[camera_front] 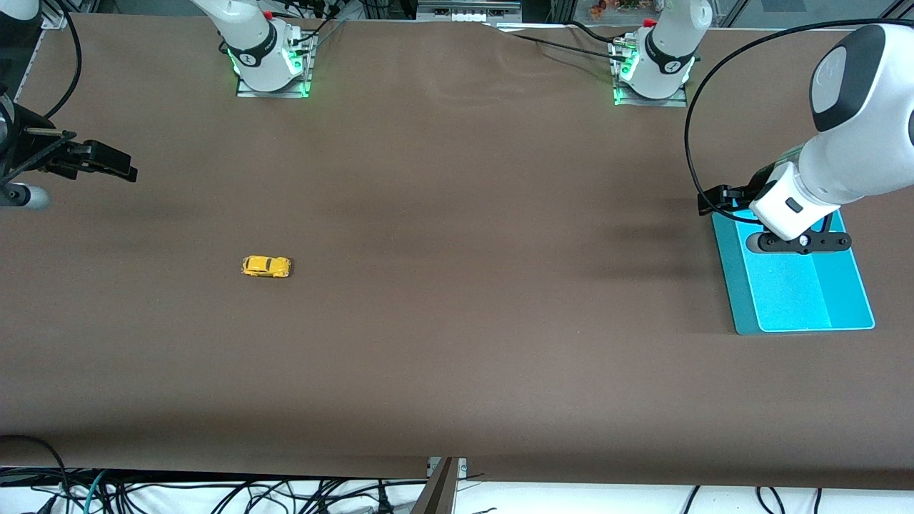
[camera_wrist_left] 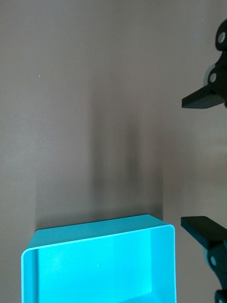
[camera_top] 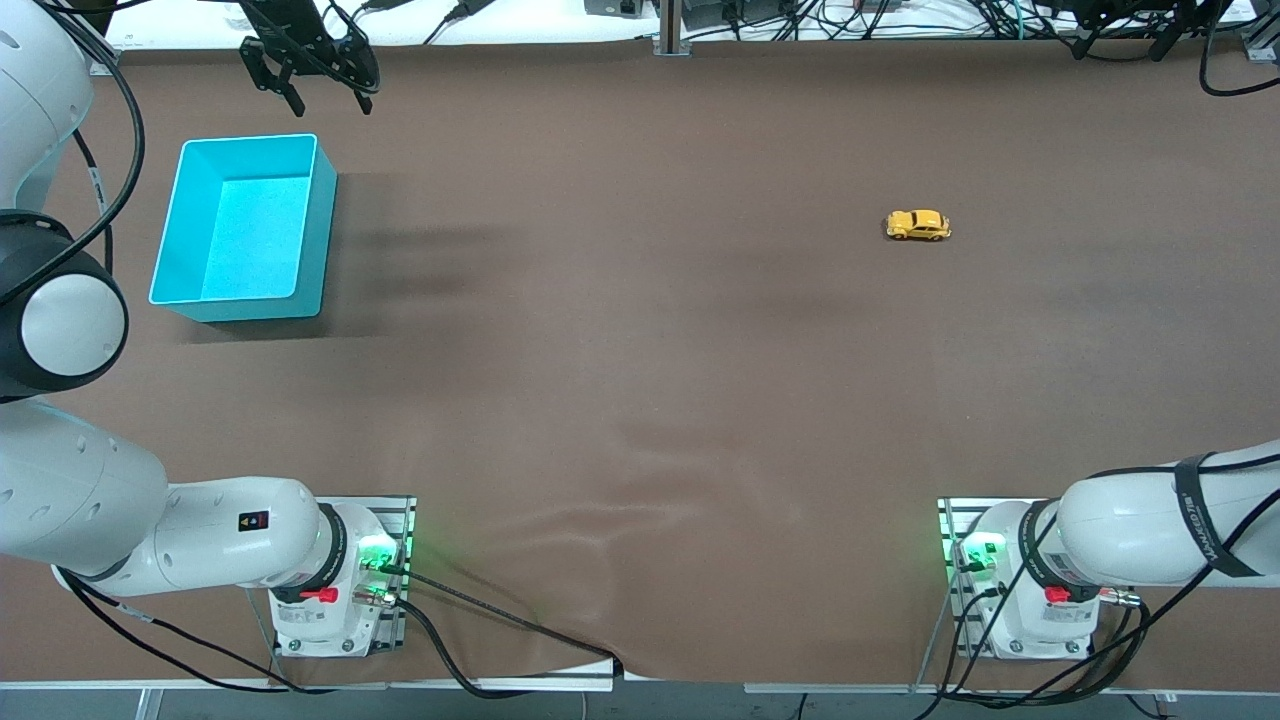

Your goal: Wind and store yellow beetle car

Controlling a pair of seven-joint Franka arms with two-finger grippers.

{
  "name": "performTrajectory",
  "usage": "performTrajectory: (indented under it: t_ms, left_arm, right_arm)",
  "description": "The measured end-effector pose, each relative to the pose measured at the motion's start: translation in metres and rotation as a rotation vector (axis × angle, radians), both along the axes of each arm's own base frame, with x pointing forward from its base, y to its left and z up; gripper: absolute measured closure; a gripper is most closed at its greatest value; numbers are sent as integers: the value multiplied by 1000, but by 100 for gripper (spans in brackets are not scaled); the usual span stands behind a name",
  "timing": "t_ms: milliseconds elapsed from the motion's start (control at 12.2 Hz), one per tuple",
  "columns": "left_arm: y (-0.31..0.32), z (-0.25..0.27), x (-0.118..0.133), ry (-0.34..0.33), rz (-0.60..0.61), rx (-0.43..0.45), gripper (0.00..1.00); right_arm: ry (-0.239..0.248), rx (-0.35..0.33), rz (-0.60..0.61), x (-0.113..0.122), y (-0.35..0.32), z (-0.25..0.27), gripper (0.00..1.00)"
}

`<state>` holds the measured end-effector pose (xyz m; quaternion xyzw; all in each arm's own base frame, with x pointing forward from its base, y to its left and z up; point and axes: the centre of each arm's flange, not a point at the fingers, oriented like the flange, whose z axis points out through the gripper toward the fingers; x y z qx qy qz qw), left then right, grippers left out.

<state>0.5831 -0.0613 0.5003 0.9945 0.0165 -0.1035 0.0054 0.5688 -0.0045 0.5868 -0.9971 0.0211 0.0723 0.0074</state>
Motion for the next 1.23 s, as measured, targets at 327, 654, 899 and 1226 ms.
performTrajectory:
  t_ms: [327, 654, 899, 1226]
  left_arm:
    - [0, 0, 0, 0, 0, 0, 0]
    - [0, 0, 0, 0, 0, 0, 0]
    - [0, 12, 3, -30, 1, -3, 0]
    - [0, 74, -1, -149, 22, -50, 0]
  right_arm:
    - [1, 0, 0, 1, 0, -1, 0]
    - [7, 0, 0, 3, 0, -6, 0]
    - [0, 1, 6, 6, 4, -8, 0]
    - [63, 4, 25, 19, 11, -45, 0]
